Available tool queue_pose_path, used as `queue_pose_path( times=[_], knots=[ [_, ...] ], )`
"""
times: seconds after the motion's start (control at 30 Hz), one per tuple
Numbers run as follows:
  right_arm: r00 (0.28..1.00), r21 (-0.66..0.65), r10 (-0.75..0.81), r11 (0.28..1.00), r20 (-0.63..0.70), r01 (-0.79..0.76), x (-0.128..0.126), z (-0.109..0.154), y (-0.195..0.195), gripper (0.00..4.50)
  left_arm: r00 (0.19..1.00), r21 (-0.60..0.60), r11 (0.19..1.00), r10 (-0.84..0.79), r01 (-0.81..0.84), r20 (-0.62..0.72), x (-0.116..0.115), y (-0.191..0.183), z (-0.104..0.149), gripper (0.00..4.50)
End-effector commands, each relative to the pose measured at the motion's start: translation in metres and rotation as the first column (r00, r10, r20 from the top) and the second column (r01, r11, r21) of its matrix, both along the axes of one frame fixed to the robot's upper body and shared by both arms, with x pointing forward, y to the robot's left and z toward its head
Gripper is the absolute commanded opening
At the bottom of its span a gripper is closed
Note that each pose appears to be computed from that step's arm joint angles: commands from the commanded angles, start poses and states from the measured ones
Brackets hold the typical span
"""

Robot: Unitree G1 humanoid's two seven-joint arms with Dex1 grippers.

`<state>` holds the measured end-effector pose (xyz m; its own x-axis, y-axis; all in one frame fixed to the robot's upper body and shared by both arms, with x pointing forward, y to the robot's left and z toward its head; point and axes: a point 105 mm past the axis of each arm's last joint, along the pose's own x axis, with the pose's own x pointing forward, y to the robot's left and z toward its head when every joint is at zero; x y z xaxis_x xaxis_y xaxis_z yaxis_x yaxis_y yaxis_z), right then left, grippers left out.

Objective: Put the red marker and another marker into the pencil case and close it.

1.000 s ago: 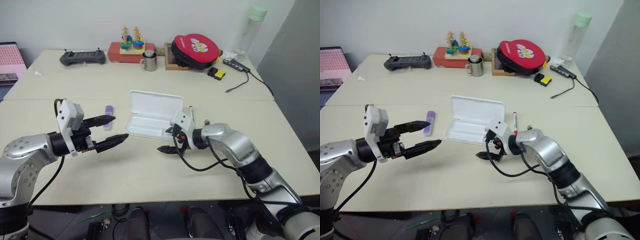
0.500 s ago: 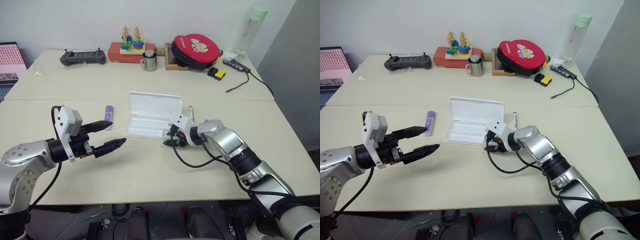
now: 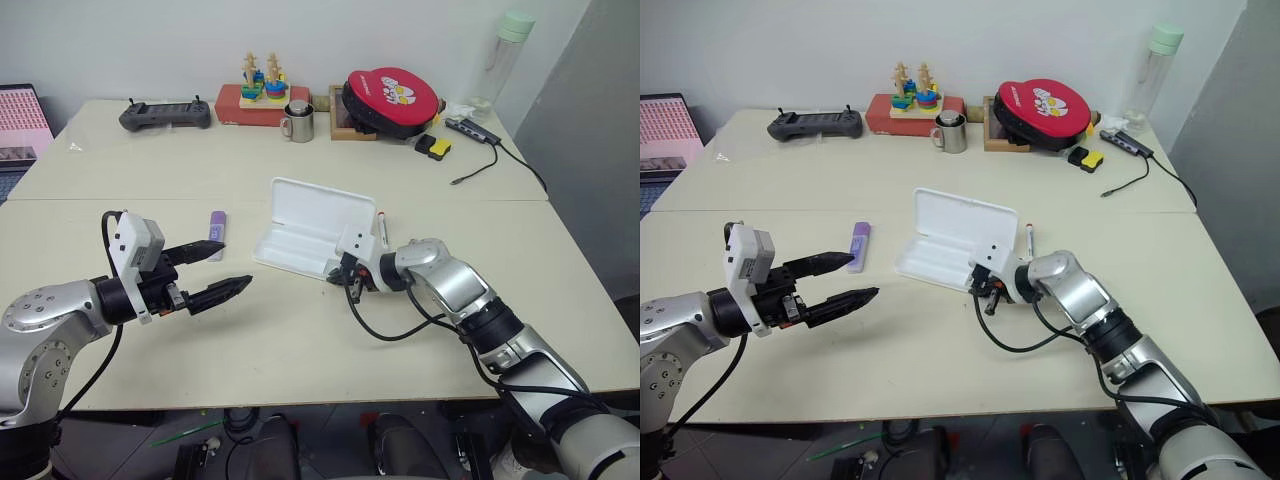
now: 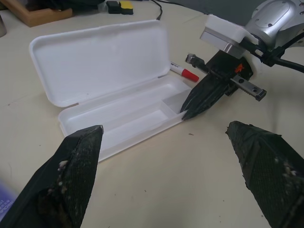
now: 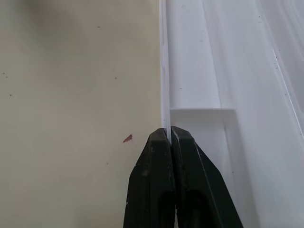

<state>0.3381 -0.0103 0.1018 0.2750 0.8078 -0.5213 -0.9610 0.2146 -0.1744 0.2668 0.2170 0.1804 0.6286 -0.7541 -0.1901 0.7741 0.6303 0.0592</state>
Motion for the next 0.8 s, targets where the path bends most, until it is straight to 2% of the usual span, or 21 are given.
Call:
queue_pose_path(
  times=[0.03,0.13,0.3,0.4,0.5,0.67,0.7,0.73,0.8],
  knots=[
    [0.989,-0.003,0.146,0.989,0.038,-0.146,-0.025,0.005,0.007,0.03,0.999,0.013,1.0,-0.005,0.004,0.032,-0.002,0.0,0.007,4.5],
    [0.986,-0.013,0.163,0.987,0.014,-0.163,-0.035,-0.003,0.005,0.03,1.0,0.011,1.0,-0.005,0.005,0.028,-0.002,0.0,0.006,4.5],
    [0.988,-0.008,0.152,0.988,0.011,-0.152,-0.036,-0.008,0.006,0.03,1.0,0.012,1.0,-0.013,0.013,0.019,-0.002,-0.003,0.004,4.5],
    [0.99,0.013,0.141,0.99,0.032,-0.141,-0.031,0.001,0.004,0.55,0.999,0.011,1.0,-0.027,0.027,0.021,0.001,-0.006,0.006,4.5],
    [0.988,0.027,0.142,0.989,0.055,-0.144,-0.03,0.008,0.001,1.27,0.999,0.011,0.999,-0.043,0.043,0.02,0.003,-0.01,0.006,4.5],
    [0.986,0.236,0.13,0.96,0.105,-0.151,-0.046,0.057,-0.013,2.47,0.991,-0.006,0.992,-0.13,0.13,0.017,0.004,-0.032,0.007,4.5],
    [0.991,0.275,0.096,0.954,0.098,-0.119,-0.047,0.064,-0.018,2.85,0.989,-0.01,0.989,-0.145,0.146,0.016,0.004,-0.036,0.007,4.5],
    [0.995,0.296,0.039,0.953,0.092,-0.065,-0.044,0.067,-0.027,2.97,0.987,-0.013,0.987,-0.163,0.163,0.013,0.003,-0.04,0.006,4.5],
    [0.99,0.287,-0.114,0.954,0.081,0.086,-0.03,0.065,-0.047,3.54,0.983,-0.03,0.982,-0.185,0.185,0.013,0.005,-0.045,0.008,4.5]
  ],
)
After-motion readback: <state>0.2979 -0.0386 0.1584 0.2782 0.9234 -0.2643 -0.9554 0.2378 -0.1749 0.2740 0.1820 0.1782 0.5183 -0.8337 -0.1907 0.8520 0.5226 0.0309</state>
